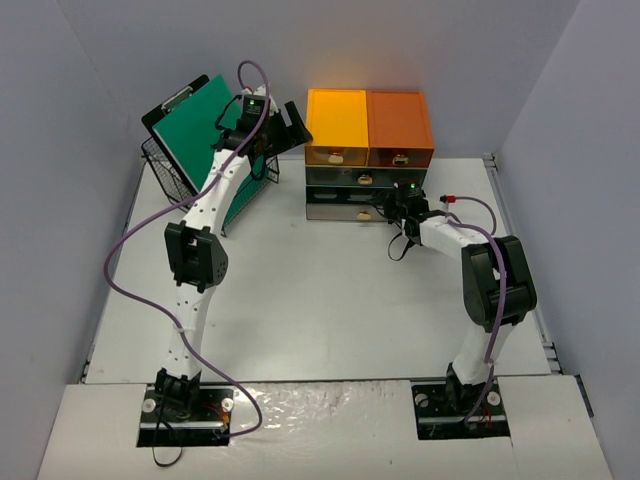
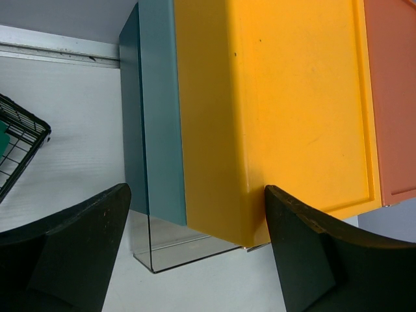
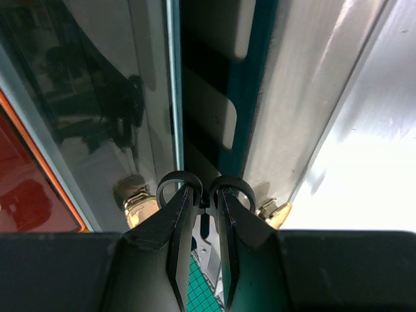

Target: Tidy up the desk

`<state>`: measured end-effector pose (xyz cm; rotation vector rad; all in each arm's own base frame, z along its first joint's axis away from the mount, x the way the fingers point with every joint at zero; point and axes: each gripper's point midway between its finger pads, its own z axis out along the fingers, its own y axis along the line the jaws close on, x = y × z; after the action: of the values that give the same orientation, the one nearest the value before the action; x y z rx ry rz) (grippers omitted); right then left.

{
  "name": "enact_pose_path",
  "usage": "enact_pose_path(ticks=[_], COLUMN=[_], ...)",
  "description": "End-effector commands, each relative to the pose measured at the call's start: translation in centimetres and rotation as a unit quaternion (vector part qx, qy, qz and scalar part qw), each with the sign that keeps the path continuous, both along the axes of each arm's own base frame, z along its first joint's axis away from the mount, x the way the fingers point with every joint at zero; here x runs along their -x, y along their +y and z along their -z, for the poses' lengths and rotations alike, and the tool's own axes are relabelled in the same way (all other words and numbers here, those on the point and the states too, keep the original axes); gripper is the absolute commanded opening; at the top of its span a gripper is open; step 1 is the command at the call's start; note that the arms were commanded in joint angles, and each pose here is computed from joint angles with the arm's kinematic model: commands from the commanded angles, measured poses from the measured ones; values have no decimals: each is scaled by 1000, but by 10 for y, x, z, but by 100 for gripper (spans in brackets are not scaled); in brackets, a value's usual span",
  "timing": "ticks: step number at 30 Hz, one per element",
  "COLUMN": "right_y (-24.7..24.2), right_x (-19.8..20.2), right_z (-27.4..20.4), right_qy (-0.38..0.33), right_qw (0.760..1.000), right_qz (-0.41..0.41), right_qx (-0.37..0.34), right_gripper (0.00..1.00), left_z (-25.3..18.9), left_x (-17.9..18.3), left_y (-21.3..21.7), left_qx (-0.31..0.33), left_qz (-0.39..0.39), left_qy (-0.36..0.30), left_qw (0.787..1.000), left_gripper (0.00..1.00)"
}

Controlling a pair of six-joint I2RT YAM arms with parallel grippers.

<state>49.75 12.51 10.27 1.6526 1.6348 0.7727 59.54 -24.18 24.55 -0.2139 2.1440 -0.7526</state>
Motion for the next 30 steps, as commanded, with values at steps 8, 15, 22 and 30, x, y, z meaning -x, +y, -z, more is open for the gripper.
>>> enact_pose_path(ticks=[8,15,22,30], right_y=[-1,2,8,11], right_x=[-16,-20,-35,-33], right_z=[-74,-73,-59,-32], right_qy=[-91,-110,-146,-143], right_qw=[996,994,988,987], right_qz=[-5,-16,-44,-60], right_qx=[0,-10,-34,-41], right_gripper=[0,0,0,0], left_z=[-10,-9,-8,-9], left_x=[11,12,12,13], left_y=[26,27,29,34], left_qx=[-35,-40,-43,-48], left_qz=[-20,-19,-19,-21], left_qy=[11,12,13,14], left_qw=[999,999,999,999], left_gripper=[79,79,79,79])
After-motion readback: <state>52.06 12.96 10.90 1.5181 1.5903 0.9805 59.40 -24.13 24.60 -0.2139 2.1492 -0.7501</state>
